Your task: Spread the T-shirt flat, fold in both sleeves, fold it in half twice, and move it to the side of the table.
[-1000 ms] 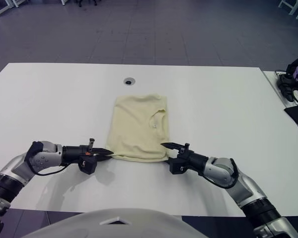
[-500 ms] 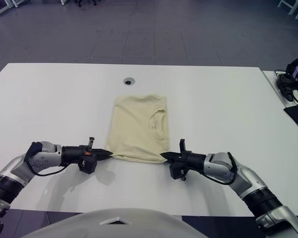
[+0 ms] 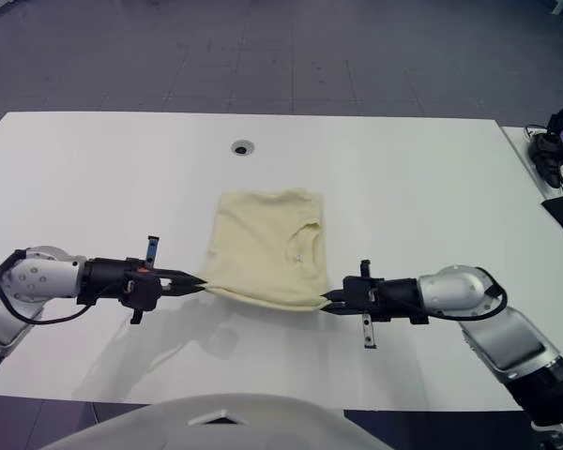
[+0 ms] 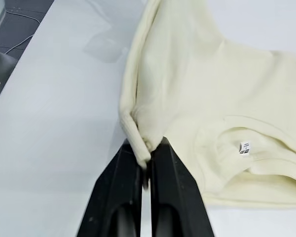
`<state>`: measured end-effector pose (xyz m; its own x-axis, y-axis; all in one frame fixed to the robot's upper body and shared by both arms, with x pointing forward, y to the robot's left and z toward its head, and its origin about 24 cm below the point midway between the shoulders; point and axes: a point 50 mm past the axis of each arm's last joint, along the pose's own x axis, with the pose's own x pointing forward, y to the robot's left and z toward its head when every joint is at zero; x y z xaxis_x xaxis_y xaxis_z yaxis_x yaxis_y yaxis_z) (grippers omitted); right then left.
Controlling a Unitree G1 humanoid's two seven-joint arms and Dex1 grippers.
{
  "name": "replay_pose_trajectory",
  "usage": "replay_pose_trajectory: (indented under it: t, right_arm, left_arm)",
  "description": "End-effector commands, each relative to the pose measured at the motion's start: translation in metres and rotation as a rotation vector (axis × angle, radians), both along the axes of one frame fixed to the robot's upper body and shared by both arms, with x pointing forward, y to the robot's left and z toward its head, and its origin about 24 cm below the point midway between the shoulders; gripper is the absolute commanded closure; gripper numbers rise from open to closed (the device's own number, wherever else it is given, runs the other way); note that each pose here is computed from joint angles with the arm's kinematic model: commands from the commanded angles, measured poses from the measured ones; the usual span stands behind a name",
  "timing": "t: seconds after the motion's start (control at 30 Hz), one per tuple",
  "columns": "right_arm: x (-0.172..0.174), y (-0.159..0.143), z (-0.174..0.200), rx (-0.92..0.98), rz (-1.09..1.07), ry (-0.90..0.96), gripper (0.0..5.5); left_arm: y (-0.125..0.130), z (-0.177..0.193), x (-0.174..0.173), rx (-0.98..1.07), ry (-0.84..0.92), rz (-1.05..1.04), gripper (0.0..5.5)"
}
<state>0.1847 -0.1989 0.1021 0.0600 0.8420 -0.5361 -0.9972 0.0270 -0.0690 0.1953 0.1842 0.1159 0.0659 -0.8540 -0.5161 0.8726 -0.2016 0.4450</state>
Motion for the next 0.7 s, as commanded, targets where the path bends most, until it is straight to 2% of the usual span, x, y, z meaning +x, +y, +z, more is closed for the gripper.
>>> replay_pose_trajectory:
  t: [0.03, 0.27, 0.47, 0.57, 0.7]
  right_arm:
    - [0.001, -0.006, 0.017, -0.020, 0.019, 0.059, 5.48]
    - [-0.022, -0.008, 0.031, -0.021, 0.105, 0.262, 5.48]
    - [-0.048, -0.013, 0.052, 0.017, 0.166, 0.497, 5.48]
    - [-0.053, -0.011, 0.061, 0.061, 0.161, 0.519, 5.48]
    - [-0.037, -0.009, 0.058, 0.064, 0.088, 0.426, 5.48]
  left_arm:
    - [0.000, 0.013, -0.017, 0.053, 0.120, -0.064, 5.50]
    - [-0.009, 0.045, -0.040, 0.052, 0.327, -0.144, 5.50]
    - [-0.006, 0.063, -0.061, 0.071, 0.518, -0.206, 5.50]
    - [-0.004, 0.068, -0.065, 0.112, 0.544, -0.207, 5.50]
    - [-0.003, 0.070, -0.050, 0.078, 0.502, -0.135, 5.50]
